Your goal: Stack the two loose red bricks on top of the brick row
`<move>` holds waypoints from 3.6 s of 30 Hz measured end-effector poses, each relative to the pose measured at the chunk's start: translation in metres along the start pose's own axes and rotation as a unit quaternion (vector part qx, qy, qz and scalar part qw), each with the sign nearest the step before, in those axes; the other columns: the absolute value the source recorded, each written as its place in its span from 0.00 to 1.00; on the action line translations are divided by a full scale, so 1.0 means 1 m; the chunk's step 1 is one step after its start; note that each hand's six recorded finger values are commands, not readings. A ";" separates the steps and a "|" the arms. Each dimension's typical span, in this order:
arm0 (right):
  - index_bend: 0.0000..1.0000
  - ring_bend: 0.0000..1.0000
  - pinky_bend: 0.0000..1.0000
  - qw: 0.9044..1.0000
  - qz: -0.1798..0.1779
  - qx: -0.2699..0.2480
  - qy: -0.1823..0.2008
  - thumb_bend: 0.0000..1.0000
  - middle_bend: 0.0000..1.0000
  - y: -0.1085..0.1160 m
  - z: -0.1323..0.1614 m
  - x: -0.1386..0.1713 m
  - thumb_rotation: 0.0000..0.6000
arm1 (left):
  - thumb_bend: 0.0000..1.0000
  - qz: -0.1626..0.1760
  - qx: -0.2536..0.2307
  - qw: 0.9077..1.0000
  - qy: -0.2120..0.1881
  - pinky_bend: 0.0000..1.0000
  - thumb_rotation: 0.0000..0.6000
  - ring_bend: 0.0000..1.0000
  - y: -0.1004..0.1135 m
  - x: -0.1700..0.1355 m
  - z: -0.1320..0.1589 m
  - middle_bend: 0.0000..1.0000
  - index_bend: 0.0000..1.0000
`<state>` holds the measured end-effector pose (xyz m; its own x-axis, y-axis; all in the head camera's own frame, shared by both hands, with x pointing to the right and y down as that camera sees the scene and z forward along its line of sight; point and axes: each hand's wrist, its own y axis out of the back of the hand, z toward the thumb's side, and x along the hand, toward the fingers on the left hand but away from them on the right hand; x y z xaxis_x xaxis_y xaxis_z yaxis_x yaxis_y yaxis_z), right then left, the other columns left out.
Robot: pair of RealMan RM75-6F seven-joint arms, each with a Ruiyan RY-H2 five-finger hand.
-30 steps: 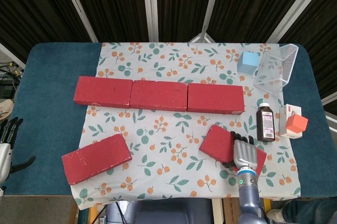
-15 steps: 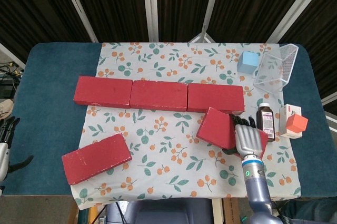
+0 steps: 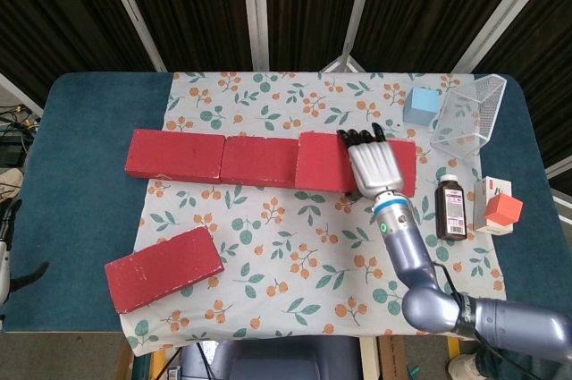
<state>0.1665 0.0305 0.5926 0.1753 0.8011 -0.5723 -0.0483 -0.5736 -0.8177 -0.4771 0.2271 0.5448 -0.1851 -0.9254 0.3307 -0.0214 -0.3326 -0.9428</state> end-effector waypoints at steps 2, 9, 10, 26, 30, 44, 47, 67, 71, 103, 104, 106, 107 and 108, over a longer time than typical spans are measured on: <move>0.36 0.30 0.00 1.000 0.003 0.003 0.008 0.05 0.35 0.005 0.008 -0.013 1.00 | 0.00 -0.002 0.005 1.000 0.006 0.10 1.00 0.00 -0.002 0.002 -0.001 0.05 0.06; 0.37 0.30 0.00 1.000 0.021 0.000 0.020 0.05 0.35 0.008 0.030 -0.053 1.00 | 0.00 -0.006 0.020 0.999 0.025 0.10 1.00 0.00 -0.008 0.008 -0.002 0.05 0.06; 0.37 0.30 0.00 1.000 0.025 -0.003 0.019 0.05 0.35 0.006 0.031 -0.056 1.00 | 0.00 -0.005 0.020 0.999 0.026 0.10 1.00 0.00 -0.008 0.007 -0.003 0.05 0.06; 0.38 0.30 0.00 0.996 0.085 -0.004 0.012 0.05 0.35 -0.040 0.046 -0.089 1.00 | 0.00 -0.004 0.027 0.999 0.028 0.10 1.00 0.00 -0.008 0.006 -0.003 0.05 0.06; 0.38 0.30 0.00 0.996 0.092 -0.006 0.008 0.05 0.35 -0.047 0.045 -0.093 1.00 | 0.00 -0.006 0.029 0.999 0.028 0.10 1.00 0.00 -0.009 0.006 -0.002 0.05 0.06; 0.38 0.30 0.00 0.994 0.108 -0.015 -0.022 0.05 0.35 -0.057 0.039 -0.108 1.00 | 0.00 -0.006 0.033 0.999 0.030 0.10 1.00 0.00 -0.010 0.007 -0.003 0.04 0.06; 0.38 0.30 0.00 0.994 0.111 -0.011 -0.020 0.06 0.35 -0.060 0.040 -0.108 1.00 | 0.00 -0.007 0.034 0.999 0.031 0.10 1.00 0.00 -0.010 0.008 -0.003 0.04 0.06; 0.38 0.30 0.00 0.993 0.113 -0.019 -0.010 0.05 0.35 -0.063 0.049 -0.108 1.00 | 0.00 -0.008 0.033 0.999 0.030 0.10 1.00 0.00 -0.011 0.008 -0.003 0.04 0.06; 0.39 0.30 0.00 0.993 0.113 -0.020 -0.009 0.05 0.35 -0.062 0.049 -0.109 1.00 | 0.00 -0.008 0.033 0.999 0.031 0.10 1.00 0.00 -0.011 0.009 -0.003 0.04 0.06; 0.39 0.26 0.00 0.991 0.127 -0.030 -0.005 0.05 0.34 -0.075 0.045 -0.112 1.00 | 0.00 -0.012 0.044 0.998 0.031 0.10 1.00 0.00 -0.015 0.008 0.001 0.04 0.06; 0.38 0.25 0.00 0.992 0.126 -0.030 -0.004 0.05 0.33 -0.075 0.045 -0.112 1.00 | 0.00 -0.012 0.044 0.998 0.031 0.10 1.00 0.00 -0.015 0.008 0.001 0.04 0.06; 0.33 0.22 0.00 0.992 0.126 -0.031 -0.003 0.05 0.30 -0.075 0.045 -0.112 1.00 | 0.00 -0.012 0.045 0.998 0.031 0.10 1.00 0.00 -0.015 0.008 0.001 0.04 0.06; 0.31 0.21 0.00 0.992 0.126 -0.032 -0.002 0.05 0.29 -0.075 0.045 -0.112 1.00 | 0.00 -0.012 0.045 0.998 0.031 0.10 1.00 0.00 -0.015 0.008 0.001 0.04 0.06; 0.30 0.20 0.00 0.991 0.126 -0.033 -0.002 0.05 0.28 -0.075 0.045 -0.112 1.00 | 0.00 -0.012 0.045 0.998 0.031 0.10 1.00 0.00 -0.015 0.008 0.001 0.04 0.06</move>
<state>0.1059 -0.0082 0.7155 0.1623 0.6313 -0.7583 -0.0257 -0.7656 -0.6428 -0.4771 0.2246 0.5620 -0.2459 -0.9048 0.3477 0.0614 -0.3725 -0.9260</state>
